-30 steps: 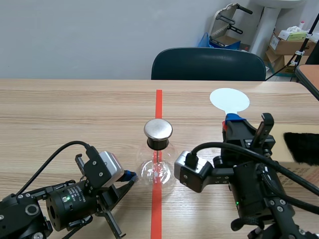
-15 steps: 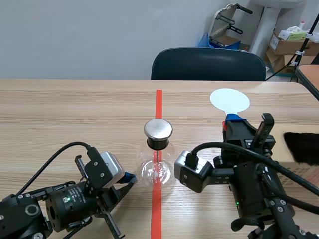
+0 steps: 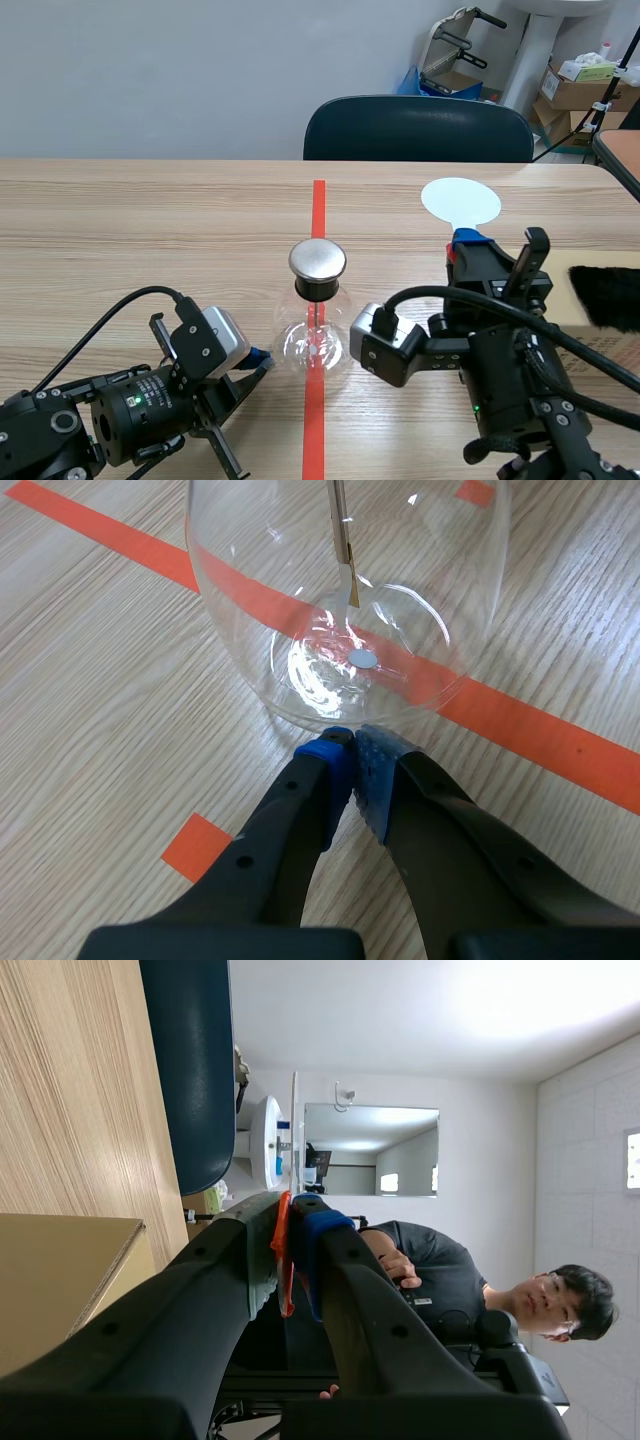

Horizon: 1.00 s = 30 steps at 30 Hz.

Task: Do the electroscope experiment

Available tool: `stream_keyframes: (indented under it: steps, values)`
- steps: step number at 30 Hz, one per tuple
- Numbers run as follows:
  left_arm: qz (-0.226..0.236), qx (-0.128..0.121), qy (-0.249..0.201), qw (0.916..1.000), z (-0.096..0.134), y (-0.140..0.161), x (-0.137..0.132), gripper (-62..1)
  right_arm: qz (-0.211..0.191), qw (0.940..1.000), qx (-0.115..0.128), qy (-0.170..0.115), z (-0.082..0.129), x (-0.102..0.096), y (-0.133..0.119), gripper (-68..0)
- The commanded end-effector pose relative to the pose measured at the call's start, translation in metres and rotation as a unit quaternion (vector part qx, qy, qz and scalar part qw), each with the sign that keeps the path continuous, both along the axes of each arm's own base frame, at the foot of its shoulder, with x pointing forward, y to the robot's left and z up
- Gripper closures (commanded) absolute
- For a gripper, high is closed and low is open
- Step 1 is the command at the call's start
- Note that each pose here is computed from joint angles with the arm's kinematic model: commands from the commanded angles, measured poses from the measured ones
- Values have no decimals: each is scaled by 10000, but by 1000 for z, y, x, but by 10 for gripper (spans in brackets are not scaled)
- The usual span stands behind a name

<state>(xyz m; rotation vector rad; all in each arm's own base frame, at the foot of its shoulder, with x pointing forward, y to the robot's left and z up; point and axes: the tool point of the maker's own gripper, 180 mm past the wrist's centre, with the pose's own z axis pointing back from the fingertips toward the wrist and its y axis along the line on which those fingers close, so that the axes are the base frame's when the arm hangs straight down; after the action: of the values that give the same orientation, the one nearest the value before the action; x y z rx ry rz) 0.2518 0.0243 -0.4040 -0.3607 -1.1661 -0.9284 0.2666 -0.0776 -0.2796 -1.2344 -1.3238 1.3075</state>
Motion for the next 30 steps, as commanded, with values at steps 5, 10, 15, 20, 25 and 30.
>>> stream_keyframes:
  steps: [5, 10, 15, 20, 25, 30]
  values:
    - [3, -143, -124, 9998, 9, -6, 4, -34, -34, 9999, 29, -145, 8, 4, -1, -17]
    - [3, -143, -124, 9998, 9, -6, 4, -34, -34, 9999, 29, -145, 8, 4, -1, -17]
    - [2, -143, -123, 9998, 9, -6, 4, -34, -34, 9999, 29, -145, 8, 4, -1, -17]
    - [2, -143, -123, 9998, 9, -6, 4, -34, -34, 9999, 29, -145, 8, 4, -1, -17]
    - [3, -140, -113, 9998, 9, -6, 4, -34, -34, 9999, 29, -145, 8, 4, -1, -17]
    - [6, -131, -87, 9999, 7, -5, 2, -34, -34, 9999, 29, -145, 8, 4, -1, -17]
